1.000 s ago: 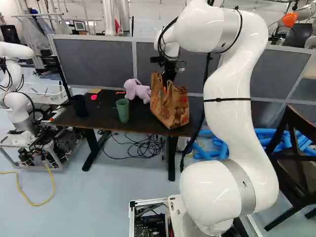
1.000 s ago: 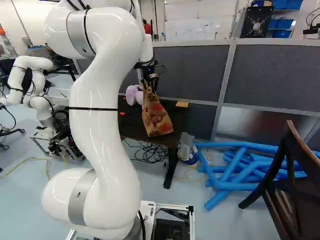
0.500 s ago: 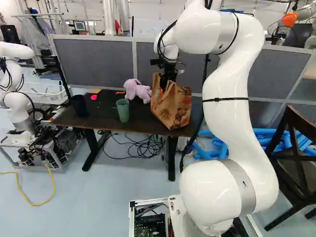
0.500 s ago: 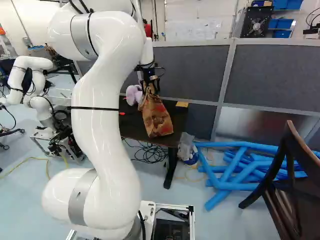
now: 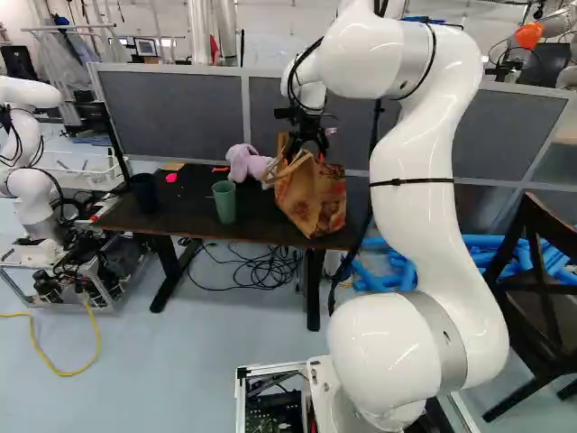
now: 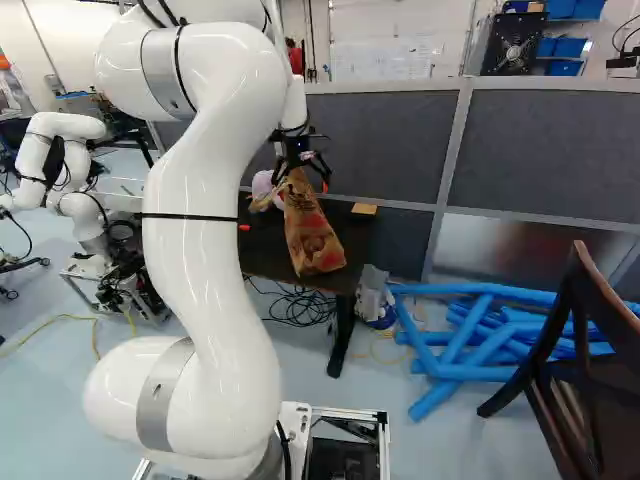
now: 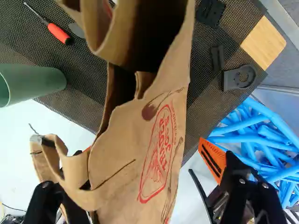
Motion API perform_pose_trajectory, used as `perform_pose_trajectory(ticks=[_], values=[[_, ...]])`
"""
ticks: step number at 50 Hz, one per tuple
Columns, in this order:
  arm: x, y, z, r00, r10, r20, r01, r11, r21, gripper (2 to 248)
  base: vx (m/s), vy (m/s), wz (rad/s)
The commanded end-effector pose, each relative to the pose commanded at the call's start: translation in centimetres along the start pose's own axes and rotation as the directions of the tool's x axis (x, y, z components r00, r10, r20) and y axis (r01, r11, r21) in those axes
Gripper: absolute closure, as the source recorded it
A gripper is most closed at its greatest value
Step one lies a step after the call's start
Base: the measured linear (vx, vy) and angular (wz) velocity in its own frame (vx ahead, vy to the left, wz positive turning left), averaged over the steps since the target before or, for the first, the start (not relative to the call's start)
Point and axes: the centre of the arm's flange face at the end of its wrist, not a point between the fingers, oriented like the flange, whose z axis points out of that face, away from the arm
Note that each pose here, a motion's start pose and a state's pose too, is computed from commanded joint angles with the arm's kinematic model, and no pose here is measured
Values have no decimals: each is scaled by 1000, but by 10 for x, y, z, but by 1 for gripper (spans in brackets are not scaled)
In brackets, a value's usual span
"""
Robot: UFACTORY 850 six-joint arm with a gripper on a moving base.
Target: Pick up the bag on the ground and place it on the table
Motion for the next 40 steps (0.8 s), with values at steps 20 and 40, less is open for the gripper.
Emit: perform_pose_trajectory(ticks=[20,40], values=[[-5,-2,-21,1000,0,-27,0,1000,-11,3,0,0,0],[-13,-6,-52,998,-1,-69,-1,1000,-28,3,0,0,0]])
